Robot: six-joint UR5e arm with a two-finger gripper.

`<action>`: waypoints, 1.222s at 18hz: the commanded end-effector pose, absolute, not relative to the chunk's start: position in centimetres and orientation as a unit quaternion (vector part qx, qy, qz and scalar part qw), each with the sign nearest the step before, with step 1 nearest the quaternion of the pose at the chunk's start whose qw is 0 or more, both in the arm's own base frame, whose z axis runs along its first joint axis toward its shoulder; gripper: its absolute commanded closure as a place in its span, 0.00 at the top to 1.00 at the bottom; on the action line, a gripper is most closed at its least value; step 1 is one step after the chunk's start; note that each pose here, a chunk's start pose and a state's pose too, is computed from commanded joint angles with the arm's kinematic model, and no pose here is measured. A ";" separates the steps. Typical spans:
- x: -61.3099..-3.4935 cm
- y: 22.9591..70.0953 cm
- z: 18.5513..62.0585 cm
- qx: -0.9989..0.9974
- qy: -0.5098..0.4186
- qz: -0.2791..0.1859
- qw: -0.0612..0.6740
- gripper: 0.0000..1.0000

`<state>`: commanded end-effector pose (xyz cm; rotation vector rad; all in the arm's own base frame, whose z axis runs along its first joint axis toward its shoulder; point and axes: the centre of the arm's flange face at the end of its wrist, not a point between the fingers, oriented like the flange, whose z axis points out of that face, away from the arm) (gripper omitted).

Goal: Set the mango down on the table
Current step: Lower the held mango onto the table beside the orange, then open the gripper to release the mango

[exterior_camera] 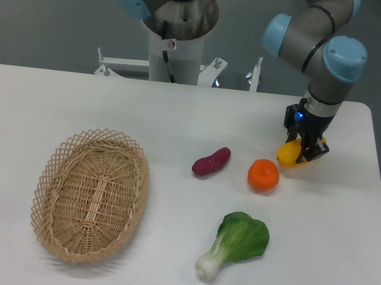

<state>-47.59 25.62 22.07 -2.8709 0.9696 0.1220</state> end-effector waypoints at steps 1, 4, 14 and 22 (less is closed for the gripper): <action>-47.6 25.6 22.0 -0.946 0.319 0.040 0.054 0.57; -47.4 25.6 21.8 -0.947 0.315 0.038 0.056 0.67; -47.9 25.9 23.4 -0.946 0.316 0.055 0.056 1.00; -49.6 26.4 28.4 -0.955 0.277 0.084 0.068 1.00</action>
